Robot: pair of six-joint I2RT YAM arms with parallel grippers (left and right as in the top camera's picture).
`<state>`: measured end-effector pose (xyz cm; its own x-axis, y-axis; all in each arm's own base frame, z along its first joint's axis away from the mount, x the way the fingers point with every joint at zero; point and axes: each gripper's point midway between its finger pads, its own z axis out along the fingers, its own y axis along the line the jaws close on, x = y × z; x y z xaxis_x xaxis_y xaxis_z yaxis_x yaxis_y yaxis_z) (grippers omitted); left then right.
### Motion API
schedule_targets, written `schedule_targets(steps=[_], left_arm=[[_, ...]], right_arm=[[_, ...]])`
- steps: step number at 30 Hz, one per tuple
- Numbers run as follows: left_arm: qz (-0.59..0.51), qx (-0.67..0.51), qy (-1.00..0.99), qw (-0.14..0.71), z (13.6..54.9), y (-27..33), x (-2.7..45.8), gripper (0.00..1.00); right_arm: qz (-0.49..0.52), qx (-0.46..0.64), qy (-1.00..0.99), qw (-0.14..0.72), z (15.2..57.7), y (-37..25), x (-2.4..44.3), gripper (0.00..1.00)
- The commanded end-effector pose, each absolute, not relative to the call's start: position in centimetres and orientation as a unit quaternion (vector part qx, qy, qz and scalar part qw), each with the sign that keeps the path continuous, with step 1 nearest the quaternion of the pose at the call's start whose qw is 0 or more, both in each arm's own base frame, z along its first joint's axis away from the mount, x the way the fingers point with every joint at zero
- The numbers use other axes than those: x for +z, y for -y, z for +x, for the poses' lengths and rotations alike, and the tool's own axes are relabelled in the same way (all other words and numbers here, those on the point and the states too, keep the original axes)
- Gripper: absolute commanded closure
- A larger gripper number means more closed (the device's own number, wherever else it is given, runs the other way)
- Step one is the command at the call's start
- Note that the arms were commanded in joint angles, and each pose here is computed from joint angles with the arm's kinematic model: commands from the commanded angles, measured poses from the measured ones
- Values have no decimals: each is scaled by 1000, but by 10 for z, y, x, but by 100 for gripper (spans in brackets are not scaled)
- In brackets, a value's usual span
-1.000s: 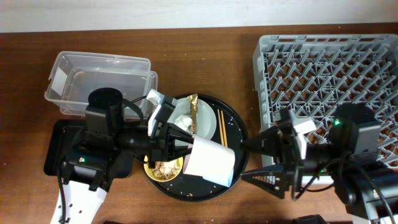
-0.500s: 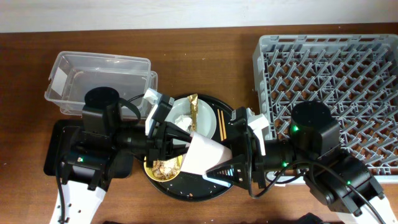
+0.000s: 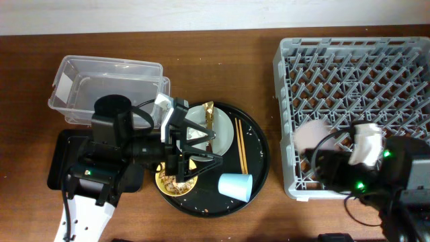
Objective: Sort waste into correct bins and load items into the dishwasher rack
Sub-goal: 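Carry the pink cup with the right gripper into the dish rack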
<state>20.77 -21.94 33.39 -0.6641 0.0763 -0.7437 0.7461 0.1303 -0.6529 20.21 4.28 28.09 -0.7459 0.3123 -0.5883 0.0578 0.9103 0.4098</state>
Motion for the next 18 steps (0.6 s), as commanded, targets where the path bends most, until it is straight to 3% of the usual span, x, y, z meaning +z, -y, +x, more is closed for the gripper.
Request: schedule_targets(steps=[1, 10, 14, 16, 18], left_arm=[[263, -555, -732, 296, 219, 215, 325, 1], [223, -508, -782, 286, 228, 206, 298, 1], [214, -498, -791, 285, 230, 204, 294, 1], [214, -498, -791, 285, 230, 204, 294, 0], [213, -498, -791, 284, 230, 204, 293, 1]], right_arm=[[252, 71, -915, 305, 211, 31, 258, 50], [316, 164, -934, 12, 252, 44, 137, 52], [318, 168, -932, -49, 255, 46, 104, 52], [317, 167, -933, -42, 259, 47, 103, 41], [313, 166, -935, -19, 266, 50, 116, 25]])
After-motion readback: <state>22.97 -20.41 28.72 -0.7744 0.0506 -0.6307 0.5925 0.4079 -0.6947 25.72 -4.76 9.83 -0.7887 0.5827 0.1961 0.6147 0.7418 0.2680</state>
